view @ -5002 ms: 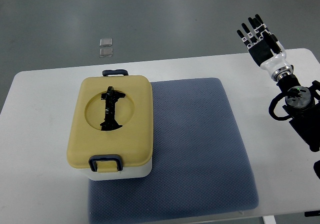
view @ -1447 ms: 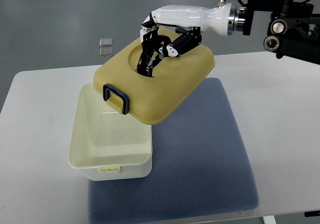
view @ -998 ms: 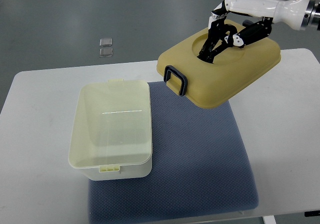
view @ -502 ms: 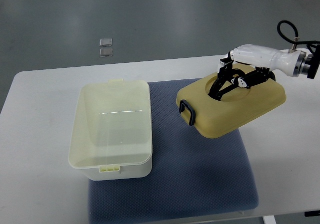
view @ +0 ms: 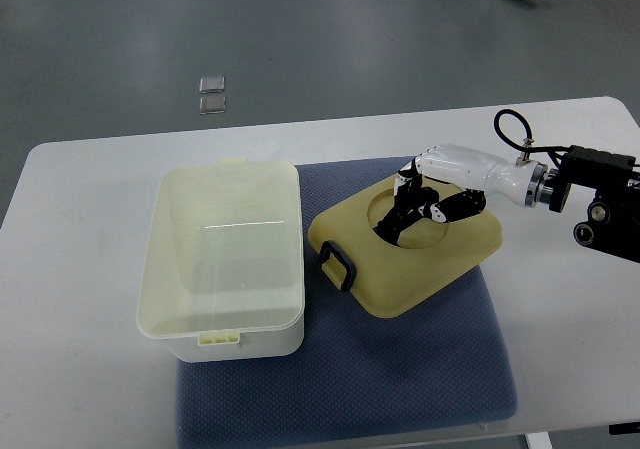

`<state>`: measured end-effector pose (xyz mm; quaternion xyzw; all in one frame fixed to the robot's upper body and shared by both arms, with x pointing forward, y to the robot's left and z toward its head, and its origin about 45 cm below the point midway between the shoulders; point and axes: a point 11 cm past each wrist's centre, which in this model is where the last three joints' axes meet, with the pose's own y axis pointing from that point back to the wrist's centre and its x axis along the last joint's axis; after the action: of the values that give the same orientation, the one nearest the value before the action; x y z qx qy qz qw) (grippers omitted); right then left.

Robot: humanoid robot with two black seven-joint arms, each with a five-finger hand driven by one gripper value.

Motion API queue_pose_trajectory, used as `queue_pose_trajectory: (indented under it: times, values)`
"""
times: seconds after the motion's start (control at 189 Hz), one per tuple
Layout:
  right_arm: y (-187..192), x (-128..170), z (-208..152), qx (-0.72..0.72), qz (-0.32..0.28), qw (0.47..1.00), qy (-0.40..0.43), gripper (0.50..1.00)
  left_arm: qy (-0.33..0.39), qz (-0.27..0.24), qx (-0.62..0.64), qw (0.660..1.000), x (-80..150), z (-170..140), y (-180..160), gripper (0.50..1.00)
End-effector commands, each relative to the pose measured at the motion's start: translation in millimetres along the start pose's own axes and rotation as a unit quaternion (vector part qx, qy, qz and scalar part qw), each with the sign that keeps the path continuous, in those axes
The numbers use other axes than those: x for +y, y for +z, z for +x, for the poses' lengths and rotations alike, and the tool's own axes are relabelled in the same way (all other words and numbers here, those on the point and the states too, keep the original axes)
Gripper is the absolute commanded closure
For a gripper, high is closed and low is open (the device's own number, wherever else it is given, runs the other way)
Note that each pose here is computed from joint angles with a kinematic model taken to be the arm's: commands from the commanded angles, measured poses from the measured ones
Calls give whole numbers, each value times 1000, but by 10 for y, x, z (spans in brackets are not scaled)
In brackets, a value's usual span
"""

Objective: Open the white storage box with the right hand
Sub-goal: 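Lower the held lid onto the blue mat beside the box, then open the right hand and release the lid handle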

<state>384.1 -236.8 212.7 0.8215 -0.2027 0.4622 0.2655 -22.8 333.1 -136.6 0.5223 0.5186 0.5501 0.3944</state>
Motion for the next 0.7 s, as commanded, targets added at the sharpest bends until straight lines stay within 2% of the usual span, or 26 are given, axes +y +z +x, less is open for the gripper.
queue_pose_trajectory:
  times: [0.0, 0.111, 0.248, 0.285, 0.46, 0.544, 0.697]
  values:
    - [4, 2, -20, -2, -1, 1000, 0, 748, -1, 0, 0, 1000, 0, -1, 0, 500]
    - [13, 11, -34, -3, -3, 1000, -2, 654, 0, 0, 1, 1000, 0, 4, 1, 500]
    - [10, 33, -64, -6, -2, 1000, -6, 634, 2, 0, 1, 1000, 0, 7, 1, 500]
    - [8, 43, -60, -7, -2, 1000, -6, 605, 2, 0, 1, 1000, 0, 7, 1, 500]
    - [48, 231, 54, -6, -12, 1000, -7, 603, 2, 0, 1, 1000, 0, 7, 1, 500]
    - [98, 412, 125, -10, -25, 1000, -17, 601, 2, 0, 1, 1000, 0, 7, 1, 500]
    - [163, 653, 673, 11, -46, 999, 20, 601, 1, -1, 1, 1000, 0, 2, 2, 500]
